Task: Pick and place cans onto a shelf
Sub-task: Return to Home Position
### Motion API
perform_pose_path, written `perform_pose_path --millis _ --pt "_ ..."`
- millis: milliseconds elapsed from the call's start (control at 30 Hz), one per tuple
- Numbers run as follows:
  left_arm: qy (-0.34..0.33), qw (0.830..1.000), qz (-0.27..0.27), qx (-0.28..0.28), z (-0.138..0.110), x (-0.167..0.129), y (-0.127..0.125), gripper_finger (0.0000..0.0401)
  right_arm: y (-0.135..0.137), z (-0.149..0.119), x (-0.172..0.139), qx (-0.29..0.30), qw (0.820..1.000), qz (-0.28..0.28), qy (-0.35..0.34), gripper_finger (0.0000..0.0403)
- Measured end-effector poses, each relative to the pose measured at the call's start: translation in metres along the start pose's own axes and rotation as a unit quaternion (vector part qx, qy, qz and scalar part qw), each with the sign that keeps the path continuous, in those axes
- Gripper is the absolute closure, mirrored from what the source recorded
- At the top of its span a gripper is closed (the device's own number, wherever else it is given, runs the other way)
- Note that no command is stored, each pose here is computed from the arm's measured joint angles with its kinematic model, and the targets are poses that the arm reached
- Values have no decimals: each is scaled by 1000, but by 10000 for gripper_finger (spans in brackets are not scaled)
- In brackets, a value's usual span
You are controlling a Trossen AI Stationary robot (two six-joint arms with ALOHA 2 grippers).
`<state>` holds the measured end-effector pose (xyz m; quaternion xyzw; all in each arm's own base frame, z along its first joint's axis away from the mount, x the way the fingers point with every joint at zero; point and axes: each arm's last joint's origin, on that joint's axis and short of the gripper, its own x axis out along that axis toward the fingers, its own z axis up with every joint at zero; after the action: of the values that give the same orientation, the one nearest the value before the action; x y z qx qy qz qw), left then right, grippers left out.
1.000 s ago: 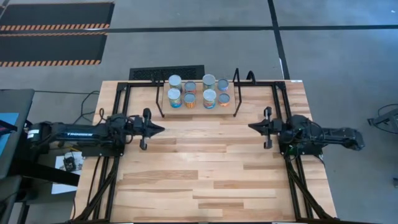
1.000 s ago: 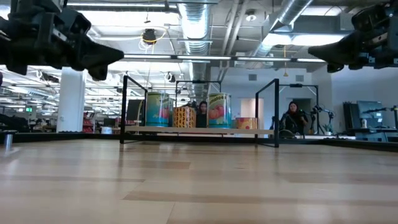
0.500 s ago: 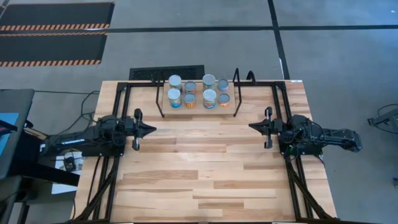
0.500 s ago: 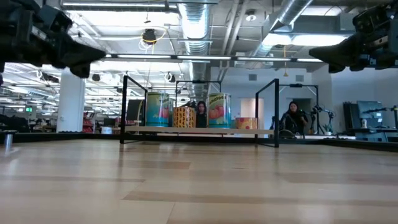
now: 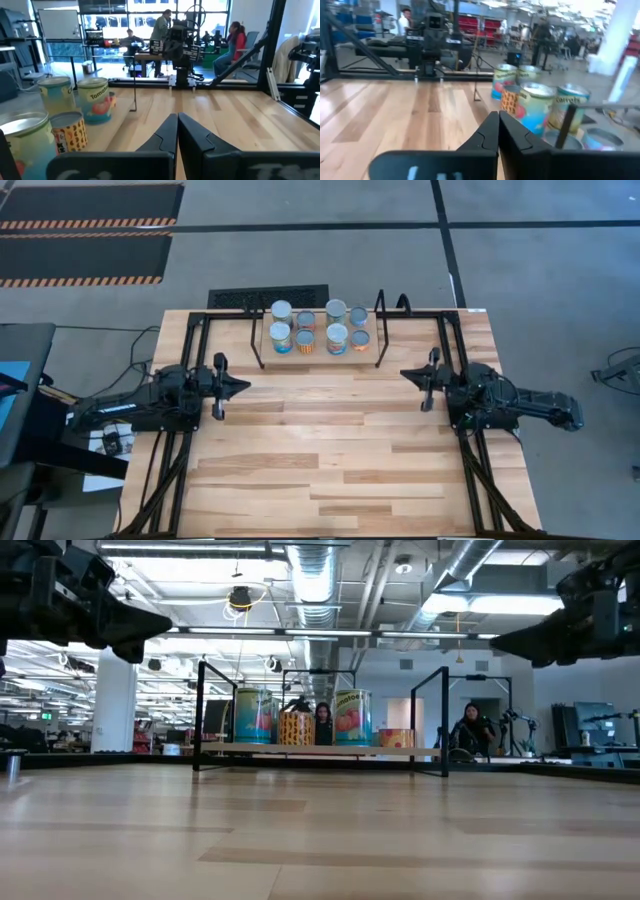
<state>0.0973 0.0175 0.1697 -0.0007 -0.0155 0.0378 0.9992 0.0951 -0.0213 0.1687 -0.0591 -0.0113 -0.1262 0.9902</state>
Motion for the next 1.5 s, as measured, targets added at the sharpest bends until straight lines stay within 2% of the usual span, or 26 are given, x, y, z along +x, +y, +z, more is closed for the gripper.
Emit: perform_pose_path --millis 100,367,567,1500 --pt "0 1000 0 -7 0 0 0 399 -2 -1 1 16 1000 -13 8 374" --pt "0 1000 1 -7 0 0 0 399 -6 -4 2 1 999 -32 21 370" --pt "1 1000 2 11 0 0 0 399 -6 -4 2 0 999 -32 21 374" --pt "2 1000 3 1 -1 0 0 399 -6 -3 2 0 999 -33 20 375"
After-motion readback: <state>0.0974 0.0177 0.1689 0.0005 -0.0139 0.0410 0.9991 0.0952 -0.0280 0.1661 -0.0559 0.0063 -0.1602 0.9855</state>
